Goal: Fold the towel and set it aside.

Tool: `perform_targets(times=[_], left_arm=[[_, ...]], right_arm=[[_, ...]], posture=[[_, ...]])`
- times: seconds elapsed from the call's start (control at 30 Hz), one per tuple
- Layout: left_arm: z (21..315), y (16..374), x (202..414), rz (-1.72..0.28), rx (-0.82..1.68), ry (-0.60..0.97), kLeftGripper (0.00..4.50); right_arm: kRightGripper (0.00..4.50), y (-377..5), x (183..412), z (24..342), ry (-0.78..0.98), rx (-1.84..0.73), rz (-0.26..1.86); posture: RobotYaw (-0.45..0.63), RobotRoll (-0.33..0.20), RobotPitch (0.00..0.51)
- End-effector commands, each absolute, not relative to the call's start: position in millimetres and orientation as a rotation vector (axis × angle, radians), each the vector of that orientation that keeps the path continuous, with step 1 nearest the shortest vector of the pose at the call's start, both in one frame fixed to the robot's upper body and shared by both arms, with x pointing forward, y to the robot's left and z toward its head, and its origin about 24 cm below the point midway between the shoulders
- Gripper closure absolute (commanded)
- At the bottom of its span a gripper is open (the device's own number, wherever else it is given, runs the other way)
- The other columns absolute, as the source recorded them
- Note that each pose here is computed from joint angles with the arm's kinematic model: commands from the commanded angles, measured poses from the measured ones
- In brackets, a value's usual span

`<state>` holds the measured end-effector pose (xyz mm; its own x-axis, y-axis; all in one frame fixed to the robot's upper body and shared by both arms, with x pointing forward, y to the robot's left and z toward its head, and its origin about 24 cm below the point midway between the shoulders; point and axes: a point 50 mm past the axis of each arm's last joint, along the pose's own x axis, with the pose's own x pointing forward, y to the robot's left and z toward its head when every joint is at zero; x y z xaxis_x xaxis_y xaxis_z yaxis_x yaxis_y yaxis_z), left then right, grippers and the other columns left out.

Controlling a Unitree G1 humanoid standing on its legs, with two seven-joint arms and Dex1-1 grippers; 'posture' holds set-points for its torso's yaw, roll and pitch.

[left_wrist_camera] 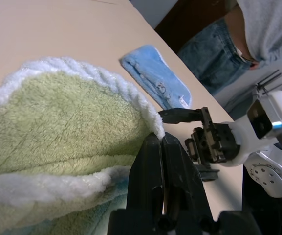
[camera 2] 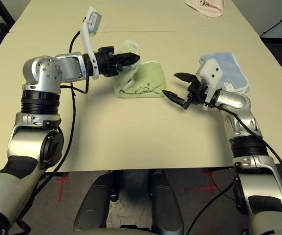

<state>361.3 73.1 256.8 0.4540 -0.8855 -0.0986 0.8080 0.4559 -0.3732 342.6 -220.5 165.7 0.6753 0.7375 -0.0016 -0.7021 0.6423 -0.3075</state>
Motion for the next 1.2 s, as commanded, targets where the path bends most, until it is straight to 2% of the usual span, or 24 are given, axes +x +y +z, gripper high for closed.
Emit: perform_targets(times=[0.03,0.33,0.67,1.2], left_arm=[[260,59,360,-1.119,-0.259,0.296,4.46],[261,34,357,-1.213,-0.225,0.316,4.46],[229,27,374,-1.137,-0.129,0.383,4.46],[222,5,377,-1.175,-0.065,0.38,4.46]], right_arm=[[0.0,-224,343,170,-0.143,-0.275,0.805],[0.0,-222,343,169,-0.144,-0.277,0.807],[0.0,-222,342,170,-0.148,-0.282,0.804],[0.0,-227,341,170,-0.142,-0.291,0.795]], posture=[[0.1,0.0,0.196],[0.1,0.0,0.184],[0.09,0.0,0.182],[0.08,0.0,0.185]])
